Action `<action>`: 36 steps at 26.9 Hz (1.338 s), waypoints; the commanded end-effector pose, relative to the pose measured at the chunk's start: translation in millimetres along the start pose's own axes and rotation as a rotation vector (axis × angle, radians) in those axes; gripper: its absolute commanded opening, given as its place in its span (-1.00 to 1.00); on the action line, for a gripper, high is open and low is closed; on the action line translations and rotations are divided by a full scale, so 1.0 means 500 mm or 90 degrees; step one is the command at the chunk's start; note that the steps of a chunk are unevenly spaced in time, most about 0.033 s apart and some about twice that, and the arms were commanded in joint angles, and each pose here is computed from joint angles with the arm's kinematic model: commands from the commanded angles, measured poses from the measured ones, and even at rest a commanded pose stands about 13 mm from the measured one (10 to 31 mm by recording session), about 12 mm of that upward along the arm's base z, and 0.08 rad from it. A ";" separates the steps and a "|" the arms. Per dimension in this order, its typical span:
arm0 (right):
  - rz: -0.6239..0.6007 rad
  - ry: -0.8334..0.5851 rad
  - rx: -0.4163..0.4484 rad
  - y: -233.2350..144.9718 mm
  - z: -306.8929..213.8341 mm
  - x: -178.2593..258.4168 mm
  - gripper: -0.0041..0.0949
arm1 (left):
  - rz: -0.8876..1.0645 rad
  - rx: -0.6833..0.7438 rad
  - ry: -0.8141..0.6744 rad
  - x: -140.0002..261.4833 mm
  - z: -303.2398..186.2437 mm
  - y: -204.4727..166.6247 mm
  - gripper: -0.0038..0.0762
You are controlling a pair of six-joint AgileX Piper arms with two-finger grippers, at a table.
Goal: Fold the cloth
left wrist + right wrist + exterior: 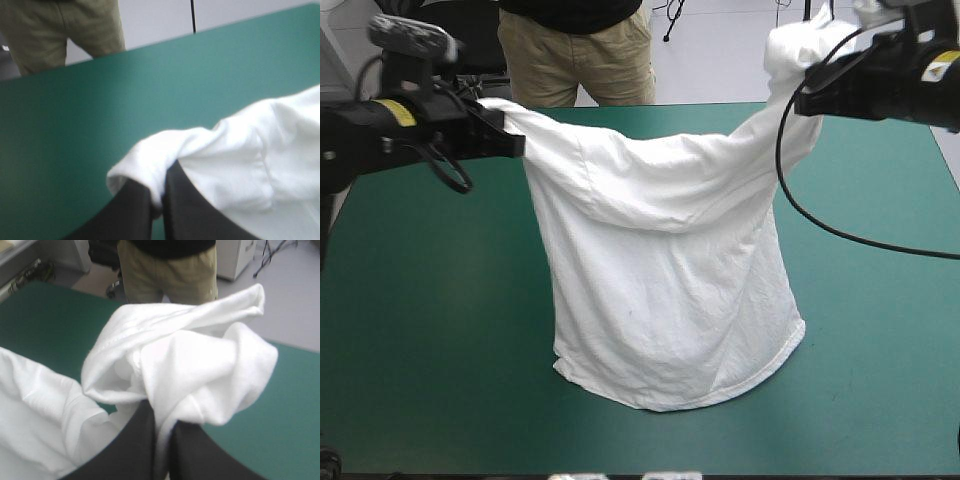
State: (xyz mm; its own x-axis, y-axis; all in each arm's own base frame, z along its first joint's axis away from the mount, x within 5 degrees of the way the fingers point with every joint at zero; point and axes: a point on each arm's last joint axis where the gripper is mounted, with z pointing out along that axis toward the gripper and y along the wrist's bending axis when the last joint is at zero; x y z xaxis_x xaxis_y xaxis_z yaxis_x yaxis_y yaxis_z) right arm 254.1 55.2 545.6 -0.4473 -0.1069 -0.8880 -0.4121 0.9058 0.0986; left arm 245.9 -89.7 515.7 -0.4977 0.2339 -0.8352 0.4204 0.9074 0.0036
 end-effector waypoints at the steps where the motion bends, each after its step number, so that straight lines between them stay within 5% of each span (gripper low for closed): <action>1: 0.027 -0.008 0.017 -0.032 0.076 0.028 -0.95 | -0.011 -0.010 -0.010 0.018 0.079 0.008 -0.95; 12: 0.069 0.100 0.043 -0.136 0.363 0.144 -0.95 | -0.020 -0.092 0.101 0.100 0.396 0.058 -0.95; 20: 0.093 0.163 0.059 -0.179 0.486 0.218 -0.95 | -0.075 -0.105 0.144 0.161 0.530 0.069 -0.95; 23: 0.102 0.208 0.054 -0.186 0.513 0.247 -0.78 | -0.072 -0.105 0.152 0.175 0.555 0.071 -0.93; 26: 0.110 0.244 0.047 -0.190 0.532 0.270 -0.25 | -0.075 -0.103 0.163 0.186 0.570 0.071 -0.72; 29: 0.147 0.243 0.053 -0.191 0.535 0.272 0.22 | -0.074 -0.104 0.188 0.194 0.571 0.071 -0.29; 30: 0.146 0.243 0.052 -0.188 0.527 0.262 0.31 | -0.054 -0.119 0.217 0.189 0.555 0.075 0.02; 32: 0.129 0.233 0.051 -0.181 0.500 0.236 0.22 | -0.047 -0.134 0.223 0.160 0.514 0.078 0.23; 36: 0.066 0.234 0.054 -0.148 0.385 0.181 0.07 | 0.002 -0.134 0.189 0.094 0.370 0.070 0.22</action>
State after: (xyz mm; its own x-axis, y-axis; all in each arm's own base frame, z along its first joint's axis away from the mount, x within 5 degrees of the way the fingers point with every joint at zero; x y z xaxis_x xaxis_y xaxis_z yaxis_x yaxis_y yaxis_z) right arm 425.6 63.0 307.7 -0.8308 -0.1184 -0.5438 -0.2497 0.9526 0.1741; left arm 405.5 -120.6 308.8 -0.7985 0.2994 -0.5223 0.2741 0.9532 0.1273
